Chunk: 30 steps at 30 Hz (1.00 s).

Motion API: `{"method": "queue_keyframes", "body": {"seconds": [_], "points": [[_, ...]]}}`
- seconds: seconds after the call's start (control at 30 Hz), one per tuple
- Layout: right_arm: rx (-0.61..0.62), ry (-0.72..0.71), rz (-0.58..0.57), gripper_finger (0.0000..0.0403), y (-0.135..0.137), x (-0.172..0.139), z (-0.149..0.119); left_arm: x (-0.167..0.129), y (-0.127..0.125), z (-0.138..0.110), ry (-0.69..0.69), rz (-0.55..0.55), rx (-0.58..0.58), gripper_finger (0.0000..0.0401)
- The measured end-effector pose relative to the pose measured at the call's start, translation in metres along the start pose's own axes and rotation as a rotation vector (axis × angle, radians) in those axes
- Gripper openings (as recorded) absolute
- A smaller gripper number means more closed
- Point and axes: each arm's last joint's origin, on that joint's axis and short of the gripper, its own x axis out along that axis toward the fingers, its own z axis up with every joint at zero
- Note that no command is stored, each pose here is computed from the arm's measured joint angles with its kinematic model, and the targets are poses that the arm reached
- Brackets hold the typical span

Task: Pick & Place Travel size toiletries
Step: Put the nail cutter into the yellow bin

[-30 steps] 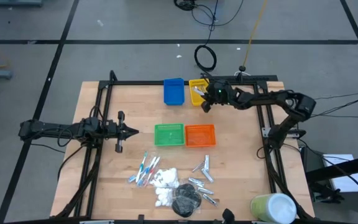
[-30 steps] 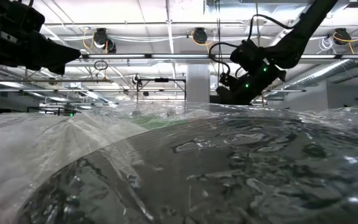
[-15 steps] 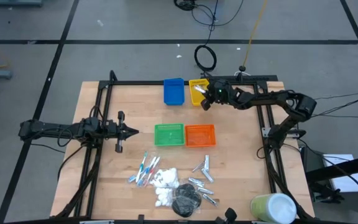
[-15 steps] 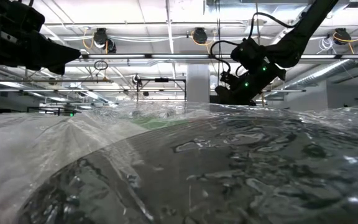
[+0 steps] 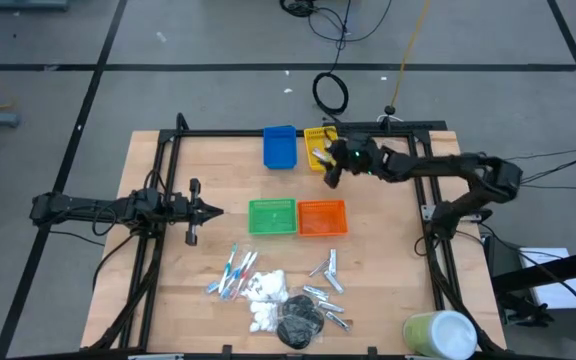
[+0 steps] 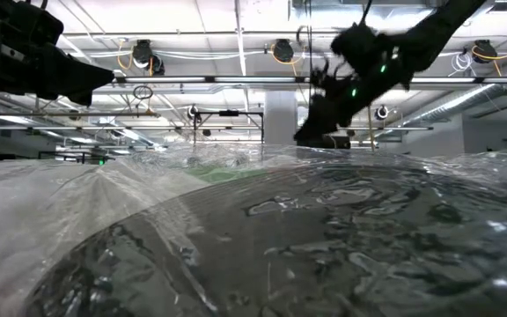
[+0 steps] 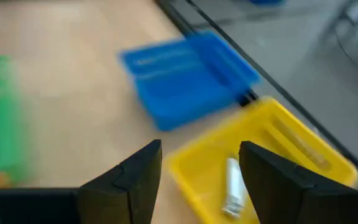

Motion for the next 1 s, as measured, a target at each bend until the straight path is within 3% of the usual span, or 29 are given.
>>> {"method": "queue_keyframes", "body": {"seconds": [0.2,0.43,0.67,0.8,1.0], "points": [[-0.147,-0.095,0.192,0.0204,0.073,-0.06,0.024,0.0,0.0,0.0,0.0,-0.001,0.0,0.0005],[-0.328,0.043,0.459,0.0204,0.153,-0.111,-0.004,0.0,0.0,0.0,0.0,0.0,0.0,0.0005],[-0.446,0.291,0.533,0.0203,0.194,-0.098,-0.057,0.0,0.0,0.0,0.0,0.0,0.0,0.0005],[-0.508,0.417,0.569,0.0203,0.203,-0.081,-0.081,0.0,0.0,0.0,-0.001,0.0,0.0,0.0006],[-0.568,0.477,0.572,0.0203,0.206,-0.072,-0.096,0.0,0.0,0.0,0.0,-0.001,0.0,0.0005]]}}
